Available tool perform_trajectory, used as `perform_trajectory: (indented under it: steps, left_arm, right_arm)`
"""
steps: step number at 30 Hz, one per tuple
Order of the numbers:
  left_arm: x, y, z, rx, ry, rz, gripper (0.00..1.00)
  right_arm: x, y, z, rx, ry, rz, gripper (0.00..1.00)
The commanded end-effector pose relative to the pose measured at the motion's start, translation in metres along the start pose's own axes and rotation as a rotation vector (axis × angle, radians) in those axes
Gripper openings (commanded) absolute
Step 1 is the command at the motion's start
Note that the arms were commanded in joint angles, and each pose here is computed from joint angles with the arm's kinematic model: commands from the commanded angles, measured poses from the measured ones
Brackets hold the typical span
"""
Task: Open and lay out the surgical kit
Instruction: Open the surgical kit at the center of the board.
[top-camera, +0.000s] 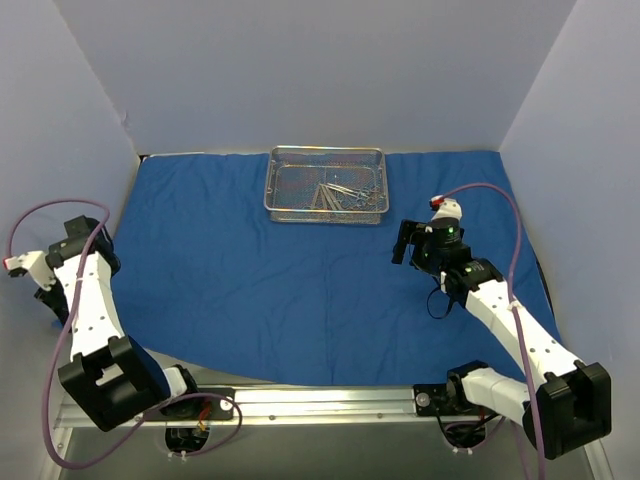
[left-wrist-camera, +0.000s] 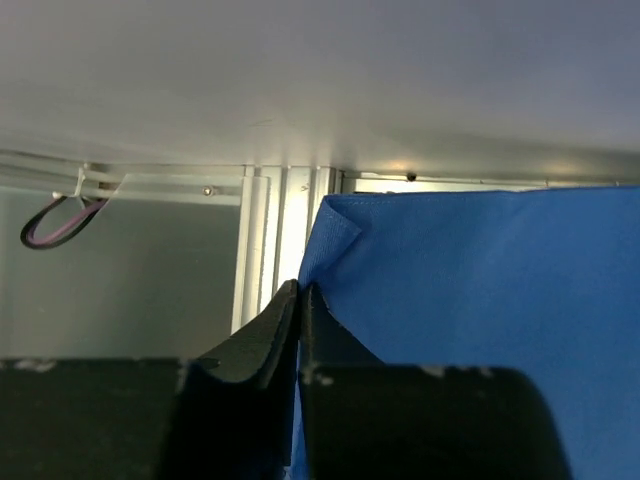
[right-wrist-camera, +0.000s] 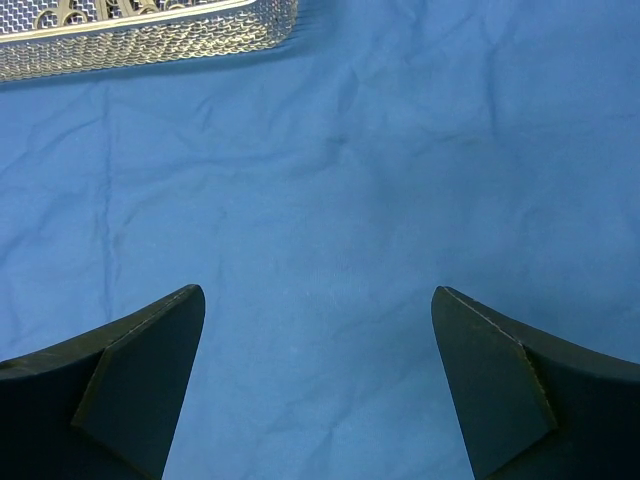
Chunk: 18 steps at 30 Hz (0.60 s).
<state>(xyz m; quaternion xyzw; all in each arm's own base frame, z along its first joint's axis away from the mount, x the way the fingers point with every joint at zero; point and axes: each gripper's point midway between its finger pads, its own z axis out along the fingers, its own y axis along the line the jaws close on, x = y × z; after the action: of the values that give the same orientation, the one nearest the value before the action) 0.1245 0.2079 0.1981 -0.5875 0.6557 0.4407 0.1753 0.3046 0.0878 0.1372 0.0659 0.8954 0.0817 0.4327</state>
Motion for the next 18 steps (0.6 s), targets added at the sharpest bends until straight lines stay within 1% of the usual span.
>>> perform_trajectory:
  steps: [1, 2, 3, 4, 5, 6, 7, 8, 11, 13, 15, 16, 18]
  left_arm:
    - [-0.009, 0.033, 0.002, -0.073, -0.031, -0.057, 0.10]
    - [-0.010, 0.038, 0.001, -0.075, -0.039, -0.079, 0.13]
    - [-0.010, 0.040, 0.001, -0.078, -0.042, -0.089, 0.19]
    - [-0.009, 0.043, 0.001, -0.085, -0.041, -0.105, 0.48]
    - [-0.010, 0.046, 0.000, -0.081, -0.047, -0.122, 0.61]
    - [-0.010, 0.047, 0.000, -0.082, -0.047, -0.128, 0.70]
    - [-0.010, 0.046, -0.001, -0.076, -0.046, -0.136, 0.83]
    - [-0.010, 0.046, -0.002, -0.068, -0.043, -0.141, 0.87]
    - [-0.012, 0.042, -0.005, -0.043, -0.031, -0.159, 0.97]
    - [-0.018, 0.033, -0.012, 0.022, -0.013, -0.188, 0.97]
    - [-0.020, 0.021, -0.019, 0.106, 0.001, -0.196, 0.94]
    - [-0.020, 0.001, -0.026, 0.222, 0.019, -0.179, 0.94]
    - [-0.013, -0.017, -0.033, 0.313, 0.048, -0.166, 0.94]
  right_arm:
    - [-0.016, 0.005, -0.008, -0.007, -0.050, -0.010, 0.92]
    - [-0.016, 0.005, -0.008, -0.009, -0.051, -0.012, 0.93]
    - [-0.016, 0.005, -0.008, -0.009, -0.051, -0.013, 0.93]
    - [-0.016, 0.006, -0.008, -0.010, -0.051, -0.014, 0.94]
    - [-0.015, 0.006, -0.008, -0.010, -0.048, -0.016, 0.95]
    - [-0.014, 0.006, -0.008, -0.009, -0.045, -0.016, 0.96]
    - [-0.014, 0.007, -0.008, -0.011, -0.045, -0.018, 0.97]
    - [-0.013, 0.006, -0.007, -0.009, -0.042, -0.019, 0.98]
    - [-0.012, 0.006, -0.006, -0.005, -0.034, -0.023, 1.00]
    - [-0.010, 0.005, -0.006, -0.001, -0.028, -0.024, 1.00]
    - [-0.008, 0.007, -0.004, -0.003, -0.018, -0.031, 1.00]
    - [-0.007, 0.008, -0.003, -0.005, -0.012, -0.034, 1.00]
    - [0.000, 0.021, -0.001, -0.046, 0.012, -0.063, 1.00]
